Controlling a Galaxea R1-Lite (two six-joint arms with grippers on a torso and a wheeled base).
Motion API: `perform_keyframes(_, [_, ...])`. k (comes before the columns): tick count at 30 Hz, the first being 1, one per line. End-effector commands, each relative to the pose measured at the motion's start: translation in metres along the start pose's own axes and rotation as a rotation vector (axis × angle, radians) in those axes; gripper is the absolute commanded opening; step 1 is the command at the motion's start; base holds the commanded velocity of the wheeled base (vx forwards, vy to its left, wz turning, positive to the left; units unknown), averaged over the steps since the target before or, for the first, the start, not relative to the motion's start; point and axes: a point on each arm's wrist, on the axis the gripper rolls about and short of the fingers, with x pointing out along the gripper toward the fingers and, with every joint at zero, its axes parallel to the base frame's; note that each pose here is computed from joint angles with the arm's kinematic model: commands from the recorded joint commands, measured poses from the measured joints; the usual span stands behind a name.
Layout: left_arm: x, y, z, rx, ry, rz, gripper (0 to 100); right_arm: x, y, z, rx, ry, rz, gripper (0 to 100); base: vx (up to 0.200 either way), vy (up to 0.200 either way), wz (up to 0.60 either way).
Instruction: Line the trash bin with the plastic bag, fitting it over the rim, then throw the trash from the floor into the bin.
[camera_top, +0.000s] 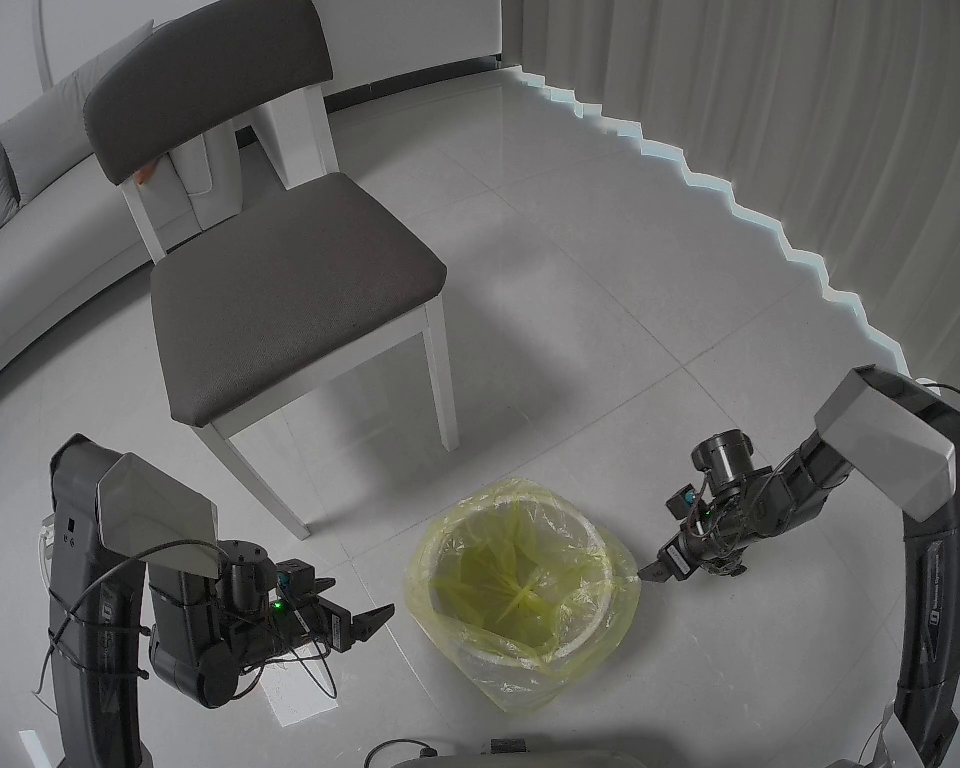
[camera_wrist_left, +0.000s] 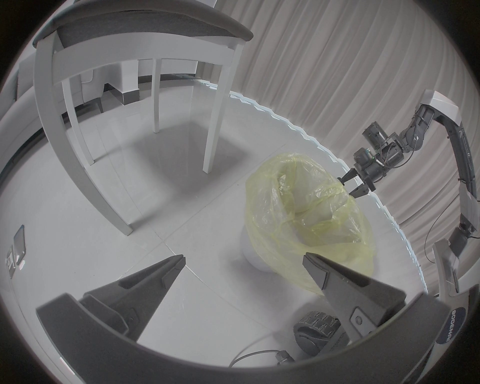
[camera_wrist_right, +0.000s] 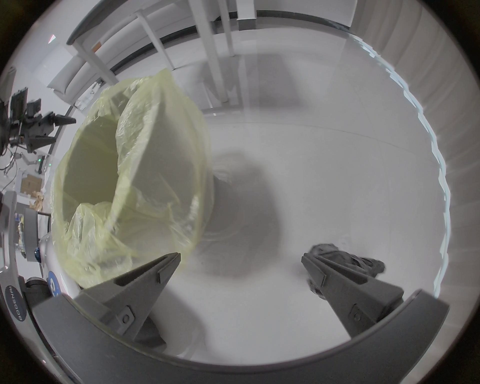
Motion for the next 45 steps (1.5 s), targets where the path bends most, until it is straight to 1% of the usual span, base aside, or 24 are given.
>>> perform_keyframes(1, [0.001,0.002,-0.001,0.000,-0.009,0.003,100,-0.030,-0.028,-0.006,0.053,-0.026,-0.054,100,0.000,0.000,0.00])
perform_keyframes(2, [0.001,0.002,-0.001,-0.002,-0.008,0.003,100,-0.029,-0.042,-0.013,0.081,-0.015,-0.077,100,0.000,0.000,0.00])
perform_keyframes(5, [-0.001,0.002,-0.002,-0.004,-0.002,0.004,100,-0.025,-0.063,-0.025,0.121,0.001,-0.116,100,0.000,0.000,0.00])
perform_keyframes(7, [-0.001,0.001,-0.002,-0.004,-0.002,0.006,100,-0.021,-0.072,-0.029,0.138,0.007,-0.127,100,0.000,0.000,0.00])
perform_keyframes(10, [-0.002,0.001,-0.001,-0.001,-0.005,0.007,100,-0.009,-0.089,-0.034,0.152,0.020,-0.160,100,0.000,0.000,0.00])
perform_keyframes(13, [-0.003,0.000,0.001,0.005,-0.012,0.008,100,0.006,-0.100,-0.036,0.142,0.035,-0.192,100,0.000,0.000,0.00])
perform_keyframes(16, [-0.006,-0.001,0.004,0.007,-0.016,0.006,100,0.025,-0.108,-0.034,0.132,0.045,-0.205,100,0.000,0.000,0.00])
perform_keyframes(18, [-0.008,-0.001,0.004,0.007,-0.018,0.008,100,0.036,-0.113,-0.033,0.135,0.068,-0.202,100,0.000,0.000,0.00])
perform_keyframes(20, [-0.008,-0.001,0.004,0.006,-0.017,0.009,100,0.040,-0.115,-0.030,0.133,0.079,-0.204,100,0.000,0.000,0.00])
perform_keyframes(24, [-0.010,0.000,0.002,0.000,-0.006,0.021,100,0.046,-0.129,-0.014,0.144,0.165,-0.204,100,0.000,0.000,0.00])
perform_keyframes(26, [-0.010,0.000,0.002,0.000,-0.006,0.021,100,0.046,-0.129,-0.014,0.144,0.165,-0.204,100,0.000,0.000,0.00])
perform_keyframes(27, [-0.010,0.002,-0.001,-0.006,0.002,0.024,100,0.053,-0.135,-0.006,0.147,0.180,-0.200,100,0.000,0.000,0.00])
perform_keyframes(31, [-0.008,0.002,-0.005,-0.009,0.020,0.025,100,0.071,-0.135,-0.009,0.140,0.200,-0.212,100,0.000,0.000,0.00])
perform_keyframes(34, [-0.008,0.003,-0.006,-0.011,0.021,0.028,100,0.082,-0.134,-0.015,0.142,0.215,-0.203,100,0.000,0.000,0.00])
perform_keyframes(44, [-0.006,0.006,-0.007,-0.013,0.019,0.034,100,0.083,-0.135,-0.017,0.140,0.229,-0.198,100,0.000,0.000,0.00])
perform_keyframes(45, [-0.006,0.006,-0.007,-0.014,0.021,0.034,100,0.083,-0.135,-0.016,0.140,0.229,-0.198,0,0.000,0.000,0.00])
